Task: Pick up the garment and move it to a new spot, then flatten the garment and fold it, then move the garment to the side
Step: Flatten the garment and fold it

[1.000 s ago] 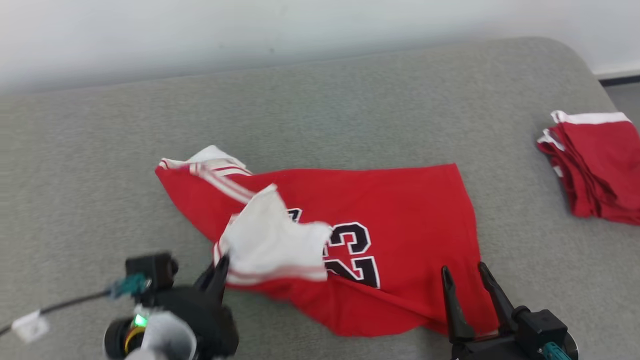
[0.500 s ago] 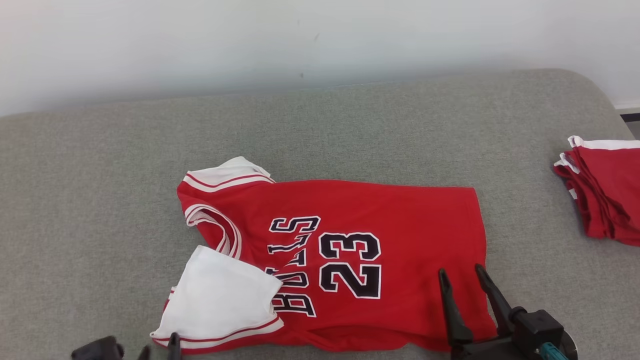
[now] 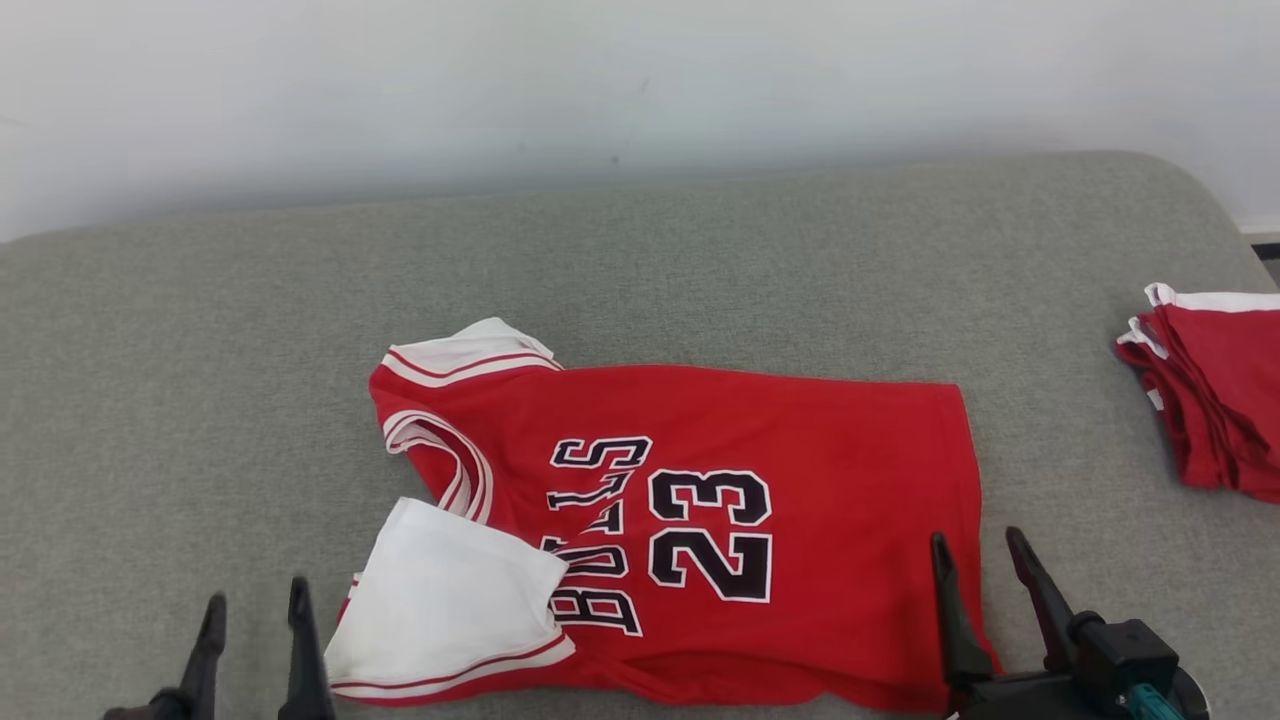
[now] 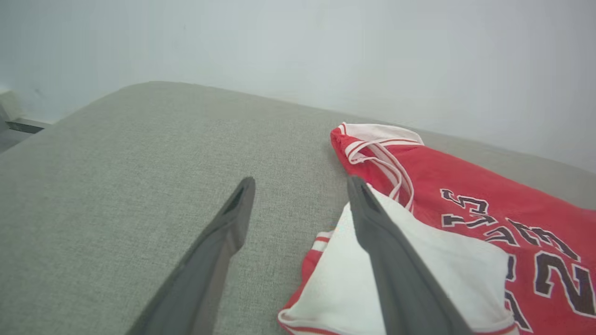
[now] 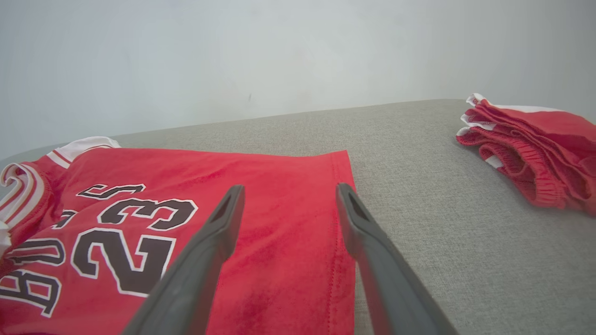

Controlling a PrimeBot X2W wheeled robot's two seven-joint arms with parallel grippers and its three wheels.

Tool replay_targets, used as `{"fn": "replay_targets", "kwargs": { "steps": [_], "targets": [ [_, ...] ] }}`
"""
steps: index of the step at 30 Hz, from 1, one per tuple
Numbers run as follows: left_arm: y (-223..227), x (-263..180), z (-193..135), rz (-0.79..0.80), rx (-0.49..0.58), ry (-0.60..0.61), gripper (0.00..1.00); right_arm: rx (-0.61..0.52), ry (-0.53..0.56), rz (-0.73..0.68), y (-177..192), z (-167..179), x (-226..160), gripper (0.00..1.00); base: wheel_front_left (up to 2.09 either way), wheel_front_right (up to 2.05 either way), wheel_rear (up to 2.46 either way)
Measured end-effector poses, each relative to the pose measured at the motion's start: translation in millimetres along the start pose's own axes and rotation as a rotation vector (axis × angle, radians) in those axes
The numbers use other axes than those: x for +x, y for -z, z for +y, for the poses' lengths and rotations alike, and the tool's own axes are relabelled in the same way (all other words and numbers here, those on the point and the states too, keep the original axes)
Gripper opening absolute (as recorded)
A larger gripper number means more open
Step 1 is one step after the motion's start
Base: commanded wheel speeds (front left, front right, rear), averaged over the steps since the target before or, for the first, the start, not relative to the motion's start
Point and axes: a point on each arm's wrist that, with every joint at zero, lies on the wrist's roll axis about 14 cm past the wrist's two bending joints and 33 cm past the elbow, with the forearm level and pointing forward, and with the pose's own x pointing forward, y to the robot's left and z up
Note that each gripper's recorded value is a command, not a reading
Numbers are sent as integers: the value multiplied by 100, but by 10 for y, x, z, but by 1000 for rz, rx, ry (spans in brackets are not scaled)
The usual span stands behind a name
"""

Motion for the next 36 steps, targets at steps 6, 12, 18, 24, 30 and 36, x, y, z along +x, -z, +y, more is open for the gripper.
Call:
{"fn": "replay_targets", "kwargs": {
  "steps": [6,12,18,24,30,36],
  "targets": [
    [-563,-63,-316,-226,50,104,100,-8,6,22,-12,-28,1,100,0,0,0],
    [-443,-269,-384,-215,129,149,100,-8,23,121,59,-91,-21,100,0,0,0],
    [-329,-313,-431,-186,144,172,100,-9,55,278,116,-271,37,100,0,0,0],
    [-315,-270,-442,-183,151,180,100,19,90,497,180,-418,190,100,0,0,0],
    [-271,-170,-487,-170,147,198,100,4,116,616,184,-494,430,100,0,0,0],
    [-207,-130,-441,-149,146,186,100,-7,111,683,317,-444,605,100,0,0,0]
  ]
}}
